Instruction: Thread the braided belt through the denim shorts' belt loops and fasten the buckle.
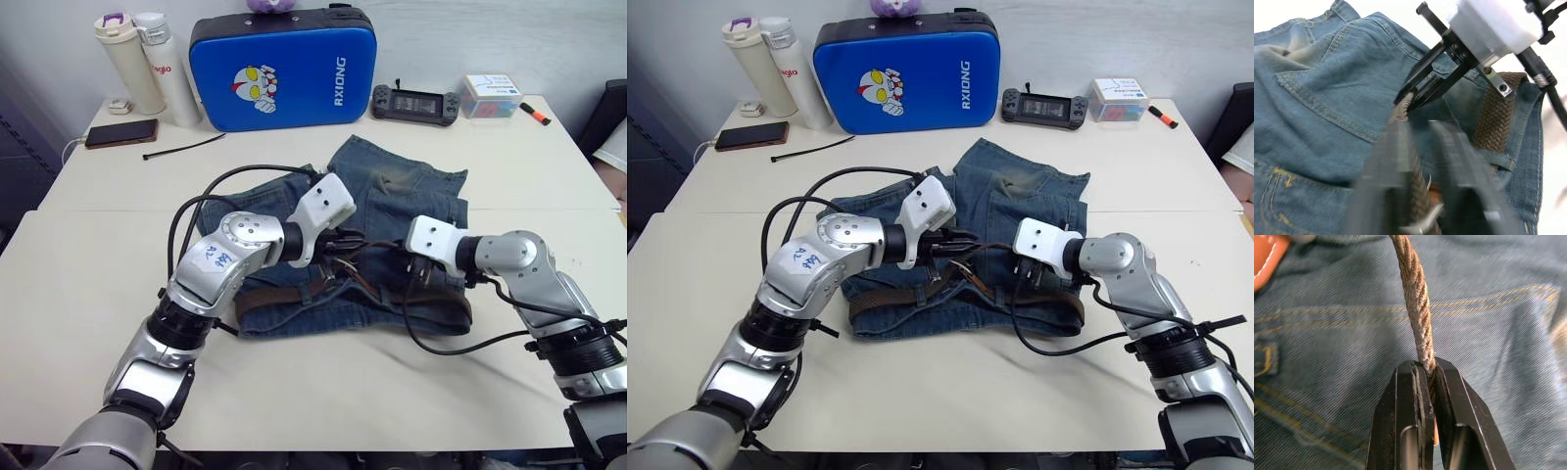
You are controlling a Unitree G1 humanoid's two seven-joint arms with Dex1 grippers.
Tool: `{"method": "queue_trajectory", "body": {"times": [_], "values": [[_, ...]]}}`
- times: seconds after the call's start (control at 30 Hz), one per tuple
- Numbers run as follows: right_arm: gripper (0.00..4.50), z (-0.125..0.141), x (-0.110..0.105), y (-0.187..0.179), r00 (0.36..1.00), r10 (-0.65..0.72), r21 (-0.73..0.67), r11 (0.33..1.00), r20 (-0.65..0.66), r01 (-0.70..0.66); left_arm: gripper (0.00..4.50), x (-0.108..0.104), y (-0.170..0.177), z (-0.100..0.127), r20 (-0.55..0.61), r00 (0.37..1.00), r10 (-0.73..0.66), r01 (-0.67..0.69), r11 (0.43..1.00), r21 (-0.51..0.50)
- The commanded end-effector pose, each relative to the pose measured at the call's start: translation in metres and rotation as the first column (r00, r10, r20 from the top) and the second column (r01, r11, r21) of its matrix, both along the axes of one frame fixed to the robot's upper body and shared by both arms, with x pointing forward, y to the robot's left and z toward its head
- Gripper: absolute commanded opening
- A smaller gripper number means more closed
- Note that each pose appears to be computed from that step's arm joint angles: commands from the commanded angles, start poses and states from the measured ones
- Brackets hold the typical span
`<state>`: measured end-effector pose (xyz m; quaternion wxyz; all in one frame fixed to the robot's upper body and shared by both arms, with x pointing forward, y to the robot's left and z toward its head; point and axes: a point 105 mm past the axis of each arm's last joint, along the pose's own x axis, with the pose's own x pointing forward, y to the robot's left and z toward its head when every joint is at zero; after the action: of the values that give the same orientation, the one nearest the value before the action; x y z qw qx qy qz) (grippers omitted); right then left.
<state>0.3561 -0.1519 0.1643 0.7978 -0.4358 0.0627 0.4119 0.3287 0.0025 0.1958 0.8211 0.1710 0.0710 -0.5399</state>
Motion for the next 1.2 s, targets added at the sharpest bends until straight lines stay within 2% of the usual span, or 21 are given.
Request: {"method": "queue_trajectory", "body": {"times": [0.03,0.23,0.33,0.47,0.5,0.67,0.77,0.9,0.97,1.07,1.1,1.2], "values": [[0.0,0.036,-0.002,0.004,0.996,0.007,0.011,1.0,0.093,-0.008,2.8,0.001,-0.011,0.009,0.078,0.997,-0.024,0.022,0.999,0.025],[0.0,0.047,-0.009,0.014,0.995,0.03,0.02,0.999,0.094,-0.032,2.8,0.006,-0.026,0.01,0.093,0.995,-0.022,0.019,1.0,0.024],[0.0,0.048,-0.011,0.015,0.995,0.032,0.017,0.999,0.091,-0.034,2.01,0.009,-0.027,0.009,0.128,0.992,-0.019,0.01,0.998,0.066],[0.0,0.05,-0.015,0.017,0.995,0.039,0.018,0.999,0.088,-0.041,0.21,0.011,-0.027,0.011,0.09,0.996,0.003,-0.006,1.0,0.03],[0.0,0.051,-0.016,0.017,0.995,0.041,0.026,0.999,0.086,-0.043,0.02,0.012,-0.025,0.01,0.081,0.997,0.011,-0.014,0.999,0.031],[0.0,0.057,-0.017,0.014,0.995,0.033,0.034,0.999,0.094,-0.036,0.02,0.013,-0.018,0.006,0.043,0.998,0.036,-0.037,0.999,0.028],[0.0,0.076,-0.022,0.004,0.998,0.017,0.153,0.988,0.06,-0.026,0.02,0.019,-0.003,0.005,-0.085,0.987,0.135,-0.14,0.988,-0.063],[1.63,0.084,-0.039,-0.003,0.997,0.047,0.279,0.96,-0.067,-0.027,0.0,0.021,0.016,0.006,-0.282,0.935,0.215,-0.274,0.943,-0.19],[2.77,0.088,-0.048,-0.001,0.99,0.077,0.342,0.939,-0.12,-0.032,0.0,0.02,0.025,0.008,-0.367,0.901,0.23,-0.334,0.909,-0.251],[4.17,0.09,-0.055,0.008,0.976,0.128,0.429,0.902,-0.174,-0.042,0.0,0.019,0.038,0.011,-0.477,0.846,0.236,-0.419,0.849,-0.323],[4.44,0.089,-0.055,0.012,0.971,0.144,0.46,0.887,-0.19,-0.042,0.0,0.019,0.042,0.013,-0.513,0.827,0.232,-0.447,0.824,-0.348],[4.44,0.076,-0.05,0.024,0.955,0.167,0.528,0.849,-0.244,-0.014,0.0,0.015,0.047,0.017,-0.6,0.778,0.189,-0.499,0.765,-0.406]]}}
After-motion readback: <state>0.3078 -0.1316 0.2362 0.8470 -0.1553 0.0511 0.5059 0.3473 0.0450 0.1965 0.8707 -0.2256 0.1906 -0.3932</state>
